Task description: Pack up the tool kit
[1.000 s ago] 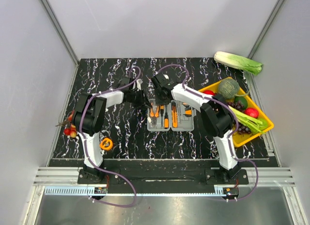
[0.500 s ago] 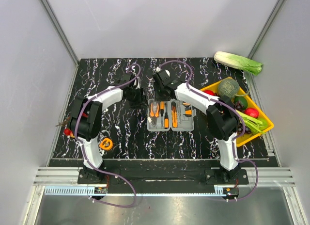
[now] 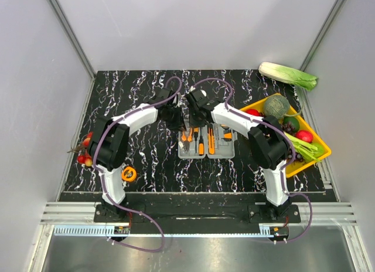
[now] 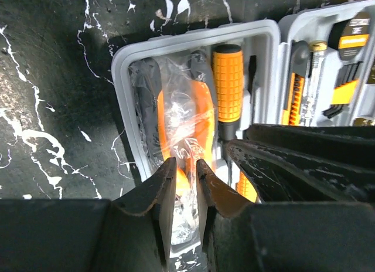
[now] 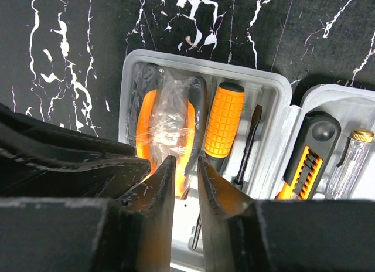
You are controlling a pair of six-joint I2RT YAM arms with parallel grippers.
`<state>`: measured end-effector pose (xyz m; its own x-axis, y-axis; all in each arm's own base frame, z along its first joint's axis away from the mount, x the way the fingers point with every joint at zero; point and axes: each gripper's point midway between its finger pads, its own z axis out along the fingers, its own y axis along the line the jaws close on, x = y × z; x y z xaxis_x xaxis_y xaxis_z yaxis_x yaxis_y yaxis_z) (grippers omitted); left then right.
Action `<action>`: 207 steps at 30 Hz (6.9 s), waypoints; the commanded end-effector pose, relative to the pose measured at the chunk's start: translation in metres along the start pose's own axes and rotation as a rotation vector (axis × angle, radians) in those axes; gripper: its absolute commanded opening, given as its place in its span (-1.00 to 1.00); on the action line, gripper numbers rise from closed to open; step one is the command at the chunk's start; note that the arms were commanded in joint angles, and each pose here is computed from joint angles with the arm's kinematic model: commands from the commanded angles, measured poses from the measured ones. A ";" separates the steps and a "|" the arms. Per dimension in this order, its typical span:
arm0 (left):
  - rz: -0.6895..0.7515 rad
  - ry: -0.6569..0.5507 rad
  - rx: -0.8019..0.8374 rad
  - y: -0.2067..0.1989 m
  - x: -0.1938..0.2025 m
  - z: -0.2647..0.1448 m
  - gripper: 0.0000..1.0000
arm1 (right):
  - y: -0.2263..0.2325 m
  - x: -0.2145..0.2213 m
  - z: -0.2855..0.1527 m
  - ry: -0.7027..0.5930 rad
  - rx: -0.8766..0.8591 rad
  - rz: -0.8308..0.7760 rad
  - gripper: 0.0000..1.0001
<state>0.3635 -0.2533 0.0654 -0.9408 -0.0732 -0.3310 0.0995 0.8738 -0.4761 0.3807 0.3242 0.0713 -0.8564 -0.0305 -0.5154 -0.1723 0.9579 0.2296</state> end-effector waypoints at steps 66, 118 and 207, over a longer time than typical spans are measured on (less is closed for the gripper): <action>-0.070 0.453 -0.465 0.076 0.116 0.082 -1.00 | -0.025 0.067 0.055 0.160 0.056 0.042 -0.88; -0.078 0.145 -0.213 -0.012 0.012 0.022 -0.49 | 0.018 -0.022 -0.033 -0.164 0.008 0.033 -0.52; -0.612 -0.078 -0.715 0.192 0.154 -0.161 0.98 | 0.021 -0.027 -0.021 -0.134 0.019 0.032 0.37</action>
<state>0.1863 -0.0296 0.0581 -0.7978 -0.5656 -0.2089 -0.5811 0.8137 0.0164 0.3734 0.3432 0.0446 -0.8693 -0.0046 -0.4942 -0.1300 0.9669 0.2196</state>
